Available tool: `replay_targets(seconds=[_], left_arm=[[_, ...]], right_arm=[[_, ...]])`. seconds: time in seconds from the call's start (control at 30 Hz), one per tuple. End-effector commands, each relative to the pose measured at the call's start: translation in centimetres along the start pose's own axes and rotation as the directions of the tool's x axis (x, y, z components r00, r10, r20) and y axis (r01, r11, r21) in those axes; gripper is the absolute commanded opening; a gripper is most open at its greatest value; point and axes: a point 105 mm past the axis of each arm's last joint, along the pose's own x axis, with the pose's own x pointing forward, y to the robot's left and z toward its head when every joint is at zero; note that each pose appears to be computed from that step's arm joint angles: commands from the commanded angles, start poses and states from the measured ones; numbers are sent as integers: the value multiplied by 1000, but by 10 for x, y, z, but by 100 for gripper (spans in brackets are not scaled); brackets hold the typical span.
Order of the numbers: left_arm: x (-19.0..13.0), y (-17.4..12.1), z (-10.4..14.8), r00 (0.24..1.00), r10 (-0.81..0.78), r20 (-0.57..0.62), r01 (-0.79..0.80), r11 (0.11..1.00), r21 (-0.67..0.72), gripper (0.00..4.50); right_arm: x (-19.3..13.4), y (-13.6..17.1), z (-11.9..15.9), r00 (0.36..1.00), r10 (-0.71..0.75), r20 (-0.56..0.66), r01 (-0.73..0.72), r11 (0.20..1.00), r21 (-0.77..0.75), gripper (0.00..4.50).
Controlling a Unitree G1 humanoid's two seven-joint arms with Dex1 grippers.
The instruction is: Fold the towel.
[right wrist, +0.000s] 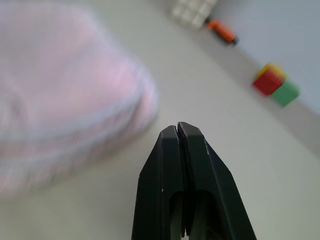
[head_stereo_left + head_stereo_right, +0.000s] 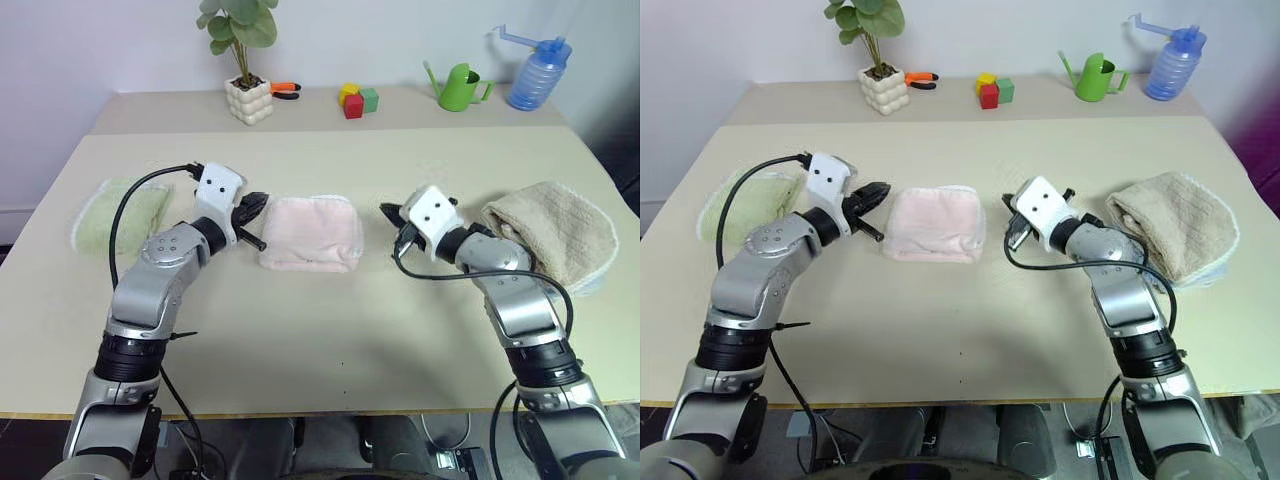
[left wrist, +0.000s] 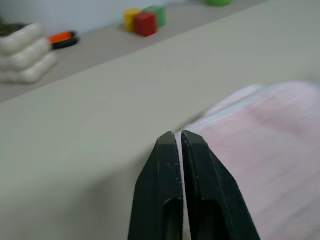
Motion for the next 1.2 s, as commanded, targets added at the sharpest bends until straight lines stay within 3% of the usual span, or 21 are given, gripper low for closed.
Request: replay_targets(seconds=[0.03,0.23,0.33,0.53,0.63,0.73,0.77,0.8,0.9,1.03,1.07,1.13,1.2], left_arm=[[1,-11,3,997,-62,40,61,998,28,8],[13,-35,-20,985,-170,-22,170,985,-2,8],[21,-39,-36,985,-162,-62,161,987,-18,8],[28,-46,-60,982,-149,-111,146,989,-33,8],[26,-48,-63,984,-142,-108,139,990,-33,8],[21,-37,-40,995,-99,-10,97,992,-79,8],[18,-33,-34,996,-84,14,85,992,-95,0],[16,-30,-30,997,-68,27,70,992,-103,0],[4,-2,-19,998,29,54,-15,968,-249,83],[-12,16,-31,995,85,-42,-95,924,-371,285],[-14,15,-36,995,73,-69,-95,906,-412,342],[-17,11,-43,993,54,-109,-101,867,-488,438],[-17,0,-38,998,-14,-64,-30,774,-632,445]], right_arm=[[9,3,26,994,0,107,-7,998,69,0],[35,44,23,986,129,102,-145,973,181,0],[42,63,-3,985,175,16,-173,951,256,0],[44,75,-44,973,186,-138,-147,957,250,0],[41,74,-43,975,178,-134,-146,964,222,0],[38,63,-18,987,161,-30,-149,958,247,0],[36,60,-12,987,160,-8,-153,957,245,51],[33,59,-8,987,163,3,-159,958,239,69],[23,53,4,982,186,34,-189,969,161,213],[10,50,16,973,225,59,-227,973,46,423],[8,52,19,970,235,68,-236,972,5,450],[5,55,25,964,251,89,-245,967,-77,450],[1,62,28,951,288,108,-277,955,-106,450]])
